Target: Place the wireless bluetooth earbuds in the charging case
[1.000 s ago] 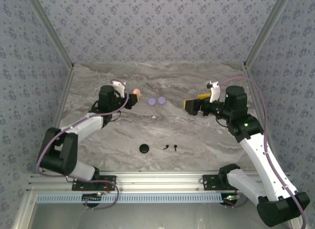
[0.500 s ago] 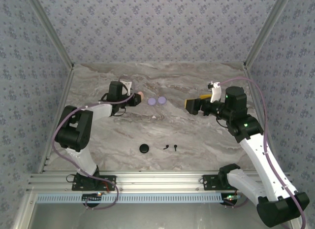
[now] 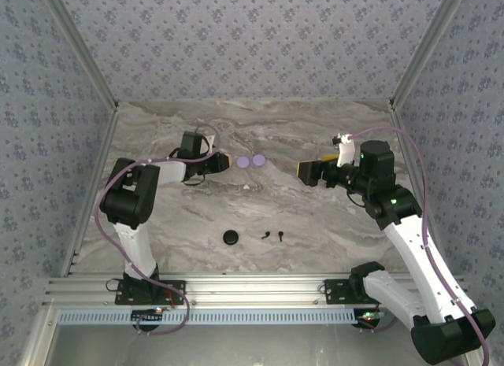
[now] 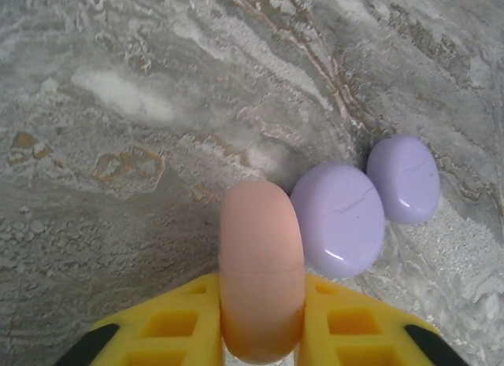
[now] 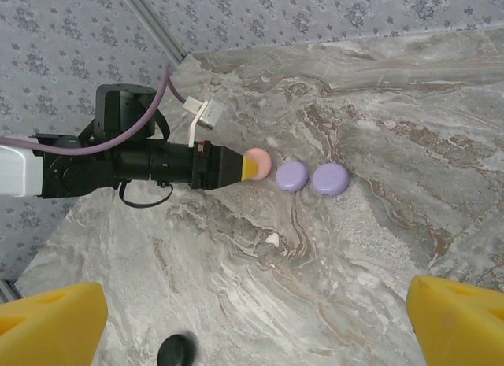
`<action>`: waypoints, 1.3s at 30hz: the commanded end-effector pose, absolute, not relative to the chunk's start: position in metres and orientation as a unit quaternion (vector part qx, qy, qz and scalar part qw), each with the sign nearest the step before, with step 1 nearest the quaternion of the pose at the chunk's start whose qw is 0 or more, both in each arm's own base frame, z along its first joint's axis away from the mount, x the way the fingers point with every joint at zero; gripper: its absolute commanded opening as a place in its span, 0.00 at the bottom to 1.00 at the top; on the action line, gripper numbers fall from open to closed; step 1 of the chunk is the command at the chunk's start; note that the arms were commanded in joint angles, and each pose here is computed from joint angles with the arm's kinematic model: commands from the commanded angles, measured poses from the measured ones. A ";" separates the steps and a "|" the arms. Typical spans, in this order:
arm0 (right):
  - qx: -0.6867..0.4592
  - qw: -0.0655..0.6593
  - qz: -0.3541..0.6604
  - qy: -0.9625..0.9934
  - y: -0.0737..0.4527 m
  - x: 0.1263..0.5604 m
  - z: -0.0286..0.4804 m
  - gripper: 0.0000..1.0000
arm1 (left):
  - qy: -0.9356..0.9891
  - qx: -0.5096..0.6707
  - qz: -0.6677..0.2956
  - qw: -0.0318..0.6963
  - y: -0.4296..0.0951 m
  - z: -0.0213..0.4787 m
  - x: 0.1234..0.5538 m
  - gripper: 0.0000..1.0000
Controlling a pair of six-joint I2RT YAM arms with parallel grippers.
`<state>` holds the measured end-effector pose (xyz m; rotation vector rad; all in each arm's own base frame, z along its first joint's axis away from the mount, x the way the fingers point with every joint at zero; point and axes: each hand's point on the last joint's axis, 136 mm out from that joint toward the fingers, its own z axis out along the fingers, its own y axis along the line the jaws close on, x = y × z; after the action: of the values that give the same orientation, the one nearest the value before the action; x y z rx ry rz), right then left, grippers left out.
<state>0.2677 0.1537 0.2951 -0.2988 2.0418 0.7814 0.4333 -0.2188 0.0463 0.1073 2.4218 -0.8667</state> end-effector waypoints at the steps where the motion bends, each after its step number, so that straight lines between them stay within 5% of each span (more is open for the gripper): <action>1: -0.123 0.452 0.304 0.829 0.149 0.265 0.292 1.00 | 0.903 0.037 -0.332 0.272 -0.221 0.047 0.438 0.30; 19: -0.118 0.450 0.289 0.836 0.144 0.264 0.287 1.00 | 0.907 0.049 -0.309 0.282 -0.215 0.054 0.435 0.49; 39: -0.144 0.456 0.291 0.829 0.149 0.261 0.279 1.00 | 0.829 0.063 -0.287 0.476 -0.173 0.212 0.382 0.64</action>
<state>0.2628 0.1392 0.2786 -0.2935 2.0626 0.6713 0.3894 -0.1877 0.1888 0.1645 2.1085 -0.7674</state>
